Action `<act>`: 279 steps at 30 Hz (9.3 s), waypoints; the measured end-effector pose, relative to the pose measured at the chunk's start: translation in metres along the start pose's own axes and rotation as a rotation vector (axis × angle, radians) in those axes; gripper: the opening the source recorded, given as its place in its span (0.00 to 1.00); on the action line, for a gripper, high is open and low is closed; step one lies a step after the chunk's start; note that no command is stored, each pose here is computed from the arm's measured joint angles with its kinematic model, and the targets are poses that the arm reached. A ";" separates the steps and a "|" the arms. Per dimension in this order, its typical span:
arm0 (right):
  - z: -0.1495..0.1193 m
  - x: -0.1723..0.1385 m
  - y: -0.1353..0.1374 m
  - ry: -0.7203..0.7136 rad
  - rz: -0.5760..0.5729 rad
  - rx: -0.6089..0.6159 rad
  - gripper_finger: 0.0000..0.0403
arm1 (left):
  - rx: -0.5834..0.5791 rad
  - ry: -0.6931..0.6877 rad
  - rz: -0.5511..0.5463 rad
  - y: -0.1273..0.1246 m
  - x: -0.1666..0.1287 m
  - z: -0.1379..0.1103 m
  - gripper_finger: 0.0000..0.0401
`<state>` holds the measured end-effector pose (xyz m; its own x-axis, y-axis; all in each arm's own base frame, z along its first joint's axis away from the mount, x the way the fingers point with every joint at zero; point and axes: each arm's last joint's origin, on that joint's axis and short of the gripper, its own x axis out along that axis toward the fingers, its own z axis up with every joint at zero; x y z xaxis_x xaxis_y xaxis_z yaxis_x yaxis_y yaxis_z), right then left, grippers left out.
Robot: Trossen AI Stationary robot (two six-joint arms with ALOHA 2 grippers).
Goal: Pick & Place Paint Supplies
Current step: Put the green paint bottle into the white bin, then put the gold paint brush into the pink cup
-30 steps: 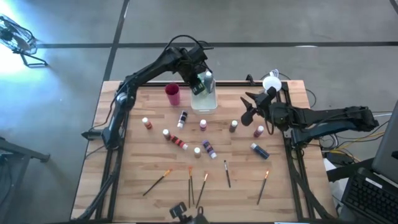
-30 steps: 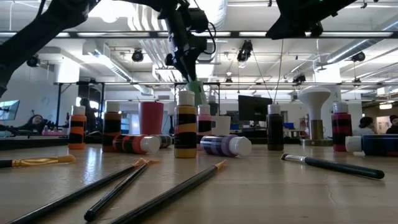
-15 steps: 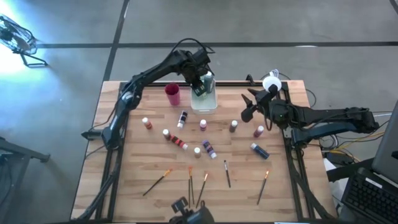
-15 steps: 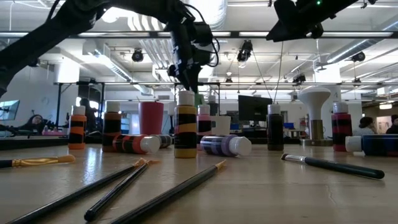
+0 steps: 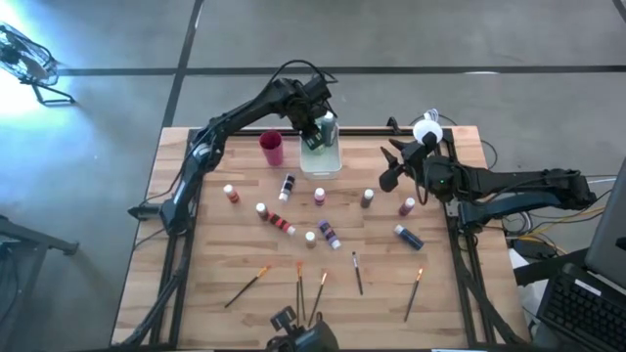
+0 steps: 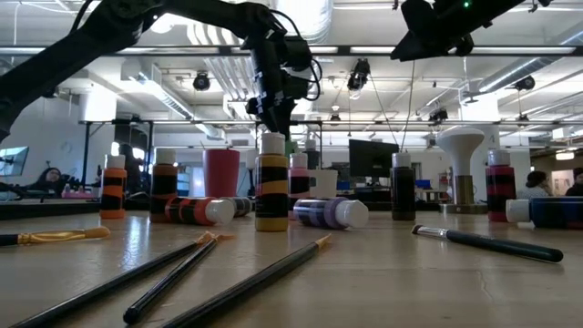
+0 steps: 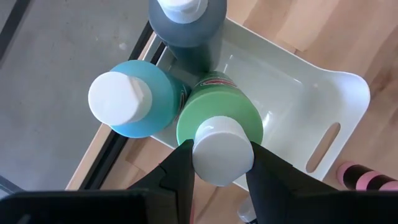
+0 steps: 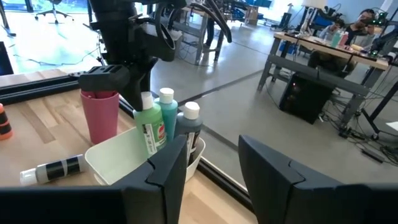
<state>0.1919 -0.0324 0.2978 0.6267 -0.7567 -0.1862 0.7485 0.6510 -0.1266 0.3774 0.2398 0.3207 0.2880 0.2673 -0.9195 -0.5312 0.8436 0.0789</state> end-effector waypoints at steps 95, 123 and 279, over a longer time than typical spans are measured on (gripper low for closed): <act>-0.009 0.000 0.003 0.085 0.114 -0.027 0.18 | 0.044 -0.925 -0.235 -0.124 -0.120 -0.281 0.57; -0.016 -0.026 0.030 0.144 0.449 -0.043 0.20 | 0.267 -1.064 -0.631 -0.163 -0.071 -0.291 0.57; -0.023 -0.021 0.046 0.587 0.347 -0.198 0.22 | -0.181 0.101 -0.052 -0.273 -0.007 -0.322 0.51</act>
<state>0.2085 0.0147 0.2737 0.5596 -0.3822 -0.7353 0.4383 0.8896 -0.1289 0.2641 -0.1419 0.1817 0.2422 0.1693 -0.9553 -0.6547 0.7552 -0.0322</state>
